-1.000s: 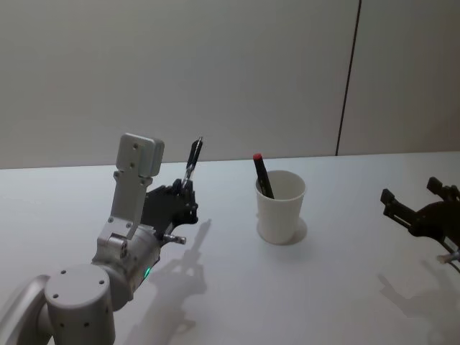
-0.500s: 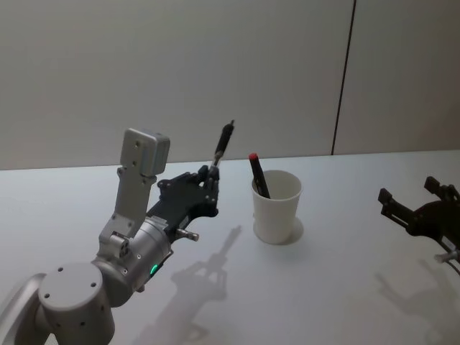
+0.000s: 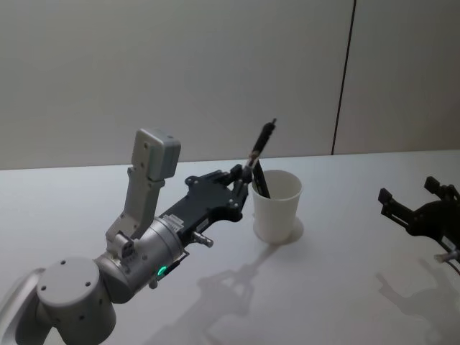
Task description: Place the pen into the pen holder.
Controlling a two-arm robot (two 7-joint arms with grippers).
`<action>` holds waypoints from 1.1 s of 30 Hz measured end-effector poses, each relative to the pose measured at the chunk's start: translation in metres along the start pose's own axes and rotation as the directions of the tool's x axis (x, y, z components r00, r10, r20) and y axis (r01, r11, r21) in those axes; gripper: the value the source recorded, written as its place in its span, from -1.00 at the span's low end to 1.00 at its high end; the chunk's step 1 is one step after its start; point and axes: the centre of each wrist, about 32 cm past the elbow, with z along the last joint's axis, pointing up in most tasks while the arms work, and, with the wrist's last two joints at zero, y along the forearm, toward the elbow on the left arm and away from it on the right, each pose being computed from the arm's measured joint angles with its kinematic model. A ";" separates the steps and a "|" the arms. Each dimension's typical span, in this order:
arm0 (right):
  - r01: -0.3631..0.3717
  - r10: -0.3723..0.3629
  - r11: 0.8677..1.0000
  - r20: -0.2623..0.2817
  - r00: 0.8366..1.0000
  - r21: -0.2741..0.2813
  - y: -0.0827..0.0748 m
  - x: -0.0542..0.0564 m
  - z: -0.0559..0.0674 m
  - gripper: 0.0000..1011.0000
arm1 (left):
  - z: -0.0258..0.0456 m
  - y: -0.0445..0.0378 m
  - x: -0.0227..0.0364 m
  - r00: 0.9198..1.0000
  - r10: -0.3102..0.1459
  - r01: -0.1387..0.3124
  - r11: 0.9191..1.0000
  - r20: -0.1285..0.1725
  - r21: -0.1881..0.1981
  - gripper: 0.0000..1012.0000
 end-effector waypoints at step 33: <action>0.000 0.000 1.000 0.000 1.000 0.000 0.000 0.000 0.000 0.98 | 0.0069 -0.0396 -0.0020 0.948 -0.311 0.313 0.950 0.068 -0.015 -0.72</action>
